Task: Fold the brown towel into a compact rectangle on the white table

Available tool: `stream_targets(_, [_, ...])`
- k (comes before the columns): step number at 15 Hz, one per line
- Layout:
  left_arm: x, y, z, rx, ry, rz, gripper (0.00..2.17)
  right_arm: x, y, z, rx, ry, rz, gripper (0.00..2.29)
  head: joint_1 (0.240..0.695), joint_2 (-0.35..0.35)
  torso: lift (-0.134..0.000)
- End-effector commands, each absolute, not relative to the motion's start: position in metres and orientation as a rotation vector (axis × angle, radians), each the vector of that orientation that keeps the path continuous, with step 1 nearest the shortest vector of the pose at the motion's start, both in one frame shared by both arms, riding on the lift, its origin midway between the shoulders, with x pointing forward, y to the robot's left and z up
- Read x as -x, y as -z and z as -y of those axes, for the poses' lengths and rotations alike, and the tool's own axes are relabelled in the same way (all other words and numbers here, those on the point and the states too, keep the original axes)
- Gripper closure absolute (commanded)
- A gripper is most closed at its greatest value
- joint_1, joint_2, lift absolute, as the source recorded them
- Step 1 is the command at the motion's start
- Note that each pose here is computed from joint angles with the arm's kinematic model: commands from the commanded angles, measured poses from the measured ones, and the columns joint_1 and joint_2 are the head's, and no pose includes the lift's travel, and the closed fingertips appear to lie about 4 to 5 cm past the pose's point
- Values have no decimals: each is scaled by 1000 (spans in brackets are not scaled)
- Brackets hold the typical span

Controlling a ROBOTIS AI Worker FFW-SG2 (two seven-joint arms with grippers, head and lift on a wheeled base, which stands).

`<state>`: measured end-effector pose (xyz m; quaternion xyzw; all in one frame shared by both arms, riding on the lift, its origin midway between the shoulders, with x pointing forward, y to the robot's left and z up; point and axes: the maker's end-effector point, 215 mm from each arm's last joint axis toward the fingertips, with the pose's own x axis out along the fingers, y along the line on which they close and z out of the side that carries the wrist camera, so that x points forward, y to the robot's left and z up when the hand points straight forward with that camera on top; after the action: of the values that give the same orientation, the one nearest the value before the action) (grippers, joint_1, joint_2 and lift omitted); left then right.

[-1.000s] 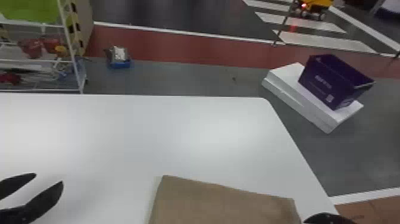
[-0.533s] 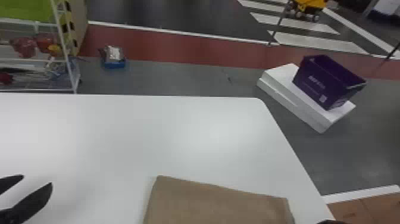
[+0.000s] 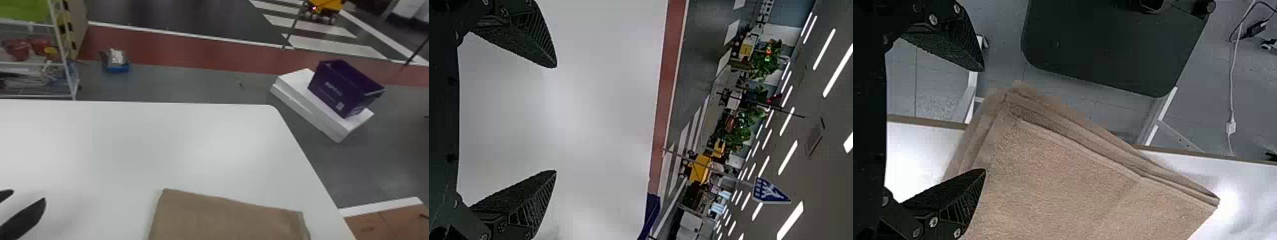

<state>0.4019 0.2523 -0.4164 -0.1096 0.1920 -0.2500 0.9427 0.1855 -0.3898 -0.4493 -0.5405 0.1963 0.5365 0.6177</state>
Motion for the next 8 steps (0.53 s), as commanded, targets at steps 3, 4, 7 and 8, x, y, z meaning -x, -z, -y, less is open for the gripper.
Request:
stream_targets(3, [-399,419,-254,228,504,-396,144,-189,453,374,1280,-1250,-399,191,695,-248,-123])
stream_targets(4, [-399,420,-253,229,506,-398,144,-187,454,375,1300,-1262,-402,191,695,-243,-123])
stream_targets(7, [-398,421,-254,229,503,-398,144,-181,454,383,1319,-1270,-420,191,695,-244,-123])
stream_targets(8, [-399,422,-254,231,503,-398,144,-181,455,383,1323,-1273,-422,191,695,-248,-123])
